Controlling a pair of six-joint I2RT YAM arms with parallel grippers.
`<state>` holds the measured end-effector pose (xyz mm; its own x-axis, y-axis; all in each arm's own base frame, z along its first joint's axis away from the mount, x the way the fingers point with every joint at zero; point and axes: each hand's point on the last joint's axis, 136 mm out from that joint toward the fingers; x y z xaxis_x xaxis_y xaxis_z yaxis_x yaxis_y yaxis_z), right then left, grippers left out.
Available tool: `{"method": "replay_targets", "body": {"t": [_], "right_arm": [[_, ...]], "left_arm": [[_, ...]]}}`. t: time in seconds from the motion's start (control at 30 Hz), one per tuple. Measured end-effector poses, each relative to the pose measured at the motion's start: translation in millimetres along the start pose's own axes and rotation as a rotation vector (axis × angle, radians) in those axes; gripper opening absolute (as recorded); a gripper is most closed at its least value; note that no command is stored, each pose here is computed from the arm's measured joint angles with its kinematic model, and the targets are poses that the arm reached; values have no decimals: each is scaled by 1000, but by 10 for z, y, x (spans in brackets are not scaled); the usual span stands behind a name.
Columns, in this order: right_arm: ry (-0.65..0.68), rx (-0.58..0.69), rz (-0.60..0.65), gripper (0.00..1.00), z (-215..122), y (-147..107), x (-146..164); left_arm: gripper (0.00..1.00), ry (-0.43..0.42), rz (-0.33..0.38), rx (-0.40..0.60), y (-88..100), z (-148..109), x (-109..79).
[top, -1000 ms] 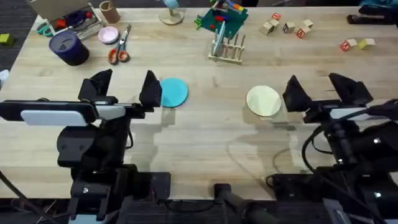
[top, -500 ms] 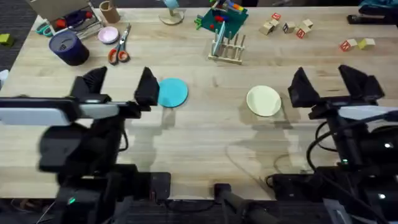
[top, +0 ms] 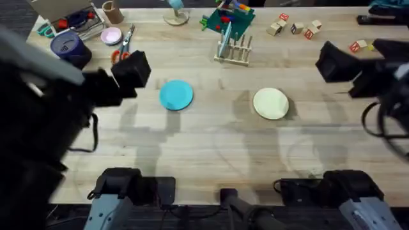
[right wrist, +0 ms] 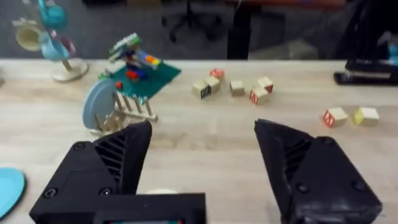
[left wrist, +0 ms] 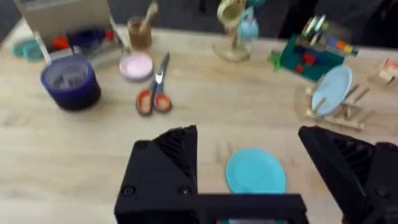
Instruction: Pick up the plates from the table one by one and place each into a slot on the dish rack.
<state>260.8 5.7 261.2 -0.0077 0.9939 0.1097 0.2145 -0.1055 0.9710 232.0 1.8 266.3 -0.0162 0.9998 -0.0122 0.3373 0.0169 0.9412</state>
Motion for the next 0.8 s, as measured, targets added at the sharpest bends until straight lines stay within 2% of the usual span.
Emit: {"method": "replay_targets", "body": {"t": [0.1, 0.13, 0.4, 0.53, 0.8], "right_arm": [[-12, 115, 3, 995, 69, 37, 2], [-23, 215, 6, 996, 137, 60, 3], [-54, 504, 14, 996, 273, -83, -16], [-62, 606, 15, 995, 366, -171, -18], [-46, 665, 7, 995, 459, -293, 35]], "left_arm": [[991, 1, -14, 125, 12, 62, -4], [991, -8, -24, 255, -12, 151, -30], [992, -55, -48, 574, -246, 427, -134], [992, -71, -57, 662, -358, 551, -169], [993, -70, -59, 718, -472, 642, -170]]}}
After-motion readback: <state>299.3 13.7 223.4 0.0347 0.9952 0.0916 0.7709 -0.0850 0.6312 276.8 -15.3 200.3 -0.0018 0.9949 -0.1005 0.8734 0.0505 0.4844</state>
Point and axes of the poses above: each hand's point on the last joint's axis, 136 mm out from that joint toward the fingers, its own z axis out along the fingers, its own x axis along the line the jaws close on, y = z × x, and after that the axes turned 5 degrees about z, right-handed
